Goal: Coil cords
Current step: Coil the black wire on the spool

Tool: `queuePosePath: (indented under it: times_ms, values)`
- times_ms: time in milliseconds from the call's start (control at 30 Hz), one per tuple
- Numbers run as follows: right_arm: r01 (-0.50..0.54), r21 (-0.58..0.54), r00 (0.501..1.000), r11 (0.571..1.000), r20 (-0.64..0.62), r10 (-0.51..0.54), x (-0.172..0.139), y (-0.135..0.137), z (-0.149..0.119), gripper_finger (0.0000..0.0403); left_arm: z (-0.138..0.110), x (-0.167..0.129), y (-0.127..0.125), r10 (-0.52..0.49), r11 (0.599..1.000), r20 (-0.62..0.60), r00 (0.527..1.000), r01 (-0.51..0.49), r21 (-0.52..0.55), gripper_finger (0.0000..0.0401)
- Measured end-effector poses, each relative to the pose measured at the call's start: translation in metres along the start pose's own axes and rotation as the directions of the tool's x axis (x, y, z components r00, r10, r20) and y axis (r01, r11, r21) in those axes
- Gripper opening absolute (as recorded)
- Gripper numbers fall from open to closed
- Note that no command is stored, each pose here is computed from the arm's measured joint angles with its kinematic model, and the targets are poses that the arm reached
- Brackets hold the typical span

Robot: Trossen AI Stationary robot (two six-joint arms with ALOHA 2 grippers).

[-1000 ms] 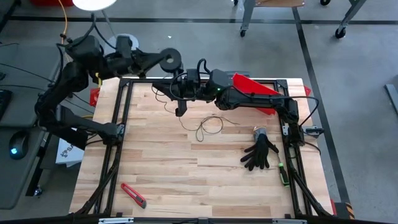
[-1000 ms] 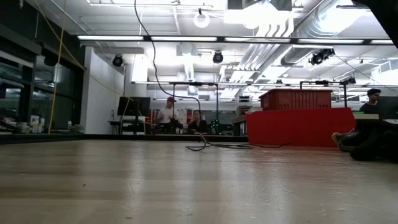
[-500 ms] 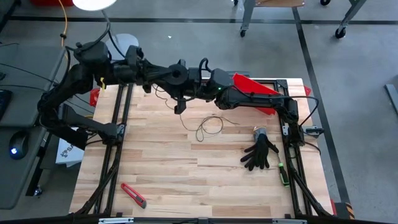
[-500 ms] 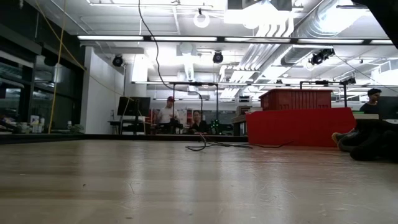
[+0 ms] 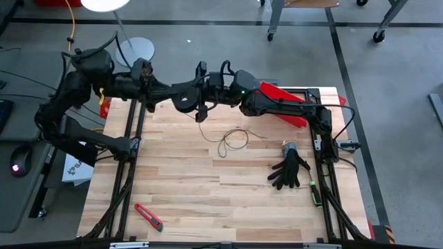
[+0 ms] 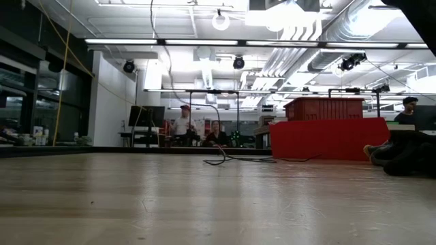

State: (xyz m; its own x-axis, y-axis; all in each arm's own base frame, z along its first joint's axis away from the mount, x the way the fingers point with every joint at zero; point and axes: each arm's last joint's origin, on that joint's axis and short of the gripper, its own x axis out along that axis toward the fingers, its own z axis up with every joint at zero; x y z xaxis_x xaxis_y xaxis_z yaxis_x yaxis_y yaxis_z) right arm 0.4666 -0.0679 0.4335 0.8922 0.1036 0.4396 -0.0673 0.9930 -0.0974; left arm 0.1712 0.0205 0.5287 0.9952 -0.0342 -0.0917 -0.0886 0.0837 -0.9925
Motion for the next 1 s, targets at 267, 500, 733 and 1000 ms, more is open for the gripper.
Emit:
queuePosePath:
  times_ms: [267,500,733,1000]
  values:
    - [-0.006,-0.028,0.997,1.0,-0.078,0.004,-0.005,-0.018,-0.006,0.0,-0.004,-0.024,0.016,0.168,0.981,-0.009,0.986,-0.166,0.097,0.0]
    - [0.009,-0.027,0.988,1.0,-0.151,-0.013,-0.011,-0.035,-0.012,0.0,-0.007,-0.039,0.031,0.322,0.921,0.016,0.947,-0.317,0.226,0.0]
    - [0.003,0.036,0.964,0.999,-0.266,0.007,-0.017,-0.044,-0.023,0.0,-0.007,-0.041,0.036,0.373,0.857,0.023,0.927,-0.354,0.375,0.0]
    - [0.046,0.088,0.895,0.995,-0.446,-0.002,-0.031,-0.05,-0.021,0.0,-0.012,-0.046,0.045,0.462,0.83,-0.073,0.884,-0.401,0.388,0.0]
